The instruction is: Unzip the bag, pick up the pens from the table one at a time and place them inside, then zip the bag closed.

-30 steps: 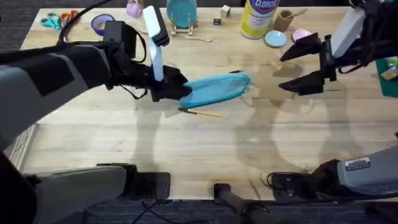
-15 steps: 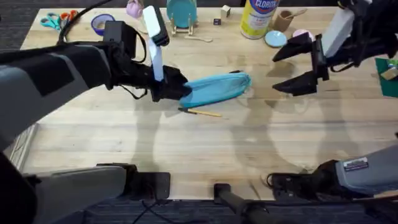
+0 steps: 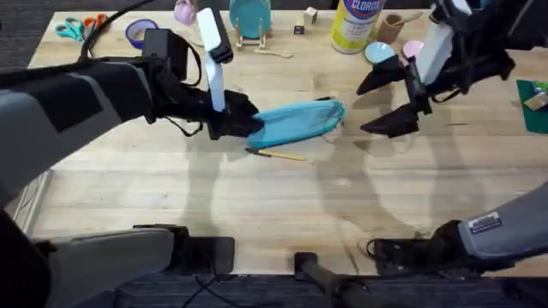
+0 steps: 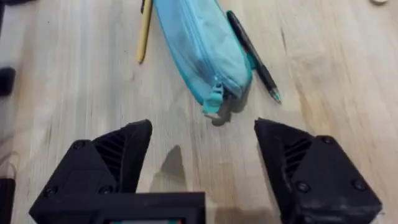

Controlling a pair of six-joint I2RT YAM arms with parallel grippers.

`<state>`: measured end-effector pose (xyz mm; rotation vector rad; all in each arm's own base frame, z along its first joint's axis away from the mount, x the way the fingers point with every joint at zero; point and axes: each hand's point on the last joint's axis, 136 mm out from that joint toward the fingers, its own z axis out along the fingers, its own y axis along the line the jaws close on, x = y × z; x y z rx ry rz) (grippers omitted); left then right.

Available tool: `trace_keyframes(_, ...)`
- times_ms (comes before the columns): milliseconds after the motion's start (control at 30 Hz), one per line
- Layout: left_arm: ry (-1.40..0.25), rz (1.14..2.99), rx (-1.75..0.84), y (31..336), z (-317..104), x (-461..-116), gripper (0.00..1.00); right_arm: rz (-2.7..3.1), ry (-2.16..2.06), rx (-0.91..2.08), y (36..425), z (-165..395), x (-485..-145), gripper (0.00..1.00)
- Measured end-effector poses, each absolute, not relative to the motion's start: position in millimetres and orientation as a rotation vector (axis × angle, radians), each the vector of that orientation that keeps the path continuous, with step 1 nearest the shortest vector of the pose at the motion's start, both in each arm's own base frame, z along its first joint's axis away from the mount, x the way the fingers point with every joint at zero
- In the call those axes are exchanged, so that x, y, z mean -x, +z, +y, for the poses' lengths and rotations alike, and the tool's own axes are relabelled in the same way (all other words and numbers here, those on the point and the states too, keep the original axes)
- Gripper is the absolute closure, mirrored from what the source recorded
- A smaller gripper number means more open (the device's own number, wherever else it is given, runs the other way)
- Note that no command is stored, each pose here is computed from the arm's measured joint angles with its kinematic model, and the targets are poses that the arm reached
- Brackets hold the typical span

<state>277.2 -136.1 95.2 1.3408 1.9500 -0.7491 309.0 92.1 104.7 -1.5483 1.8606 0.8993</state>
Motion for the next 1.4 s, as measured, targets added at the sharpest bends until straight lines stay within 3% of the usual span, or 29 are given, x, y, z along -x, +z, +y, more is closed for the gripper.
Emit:
trace_keyframes(1100,-0.749,1.950,-1.341,95.2,-136.1,-277.2,0.959,1.789,0.942,1.701,73.5,130.1,-309.0,0.040)
trace_keyframes(1400,-0.749,1.950,-1.341,95.2,-136.1,-277.1,0.959,1.776,0.923,1.718,71.2,132.8,-312.3,0.194)
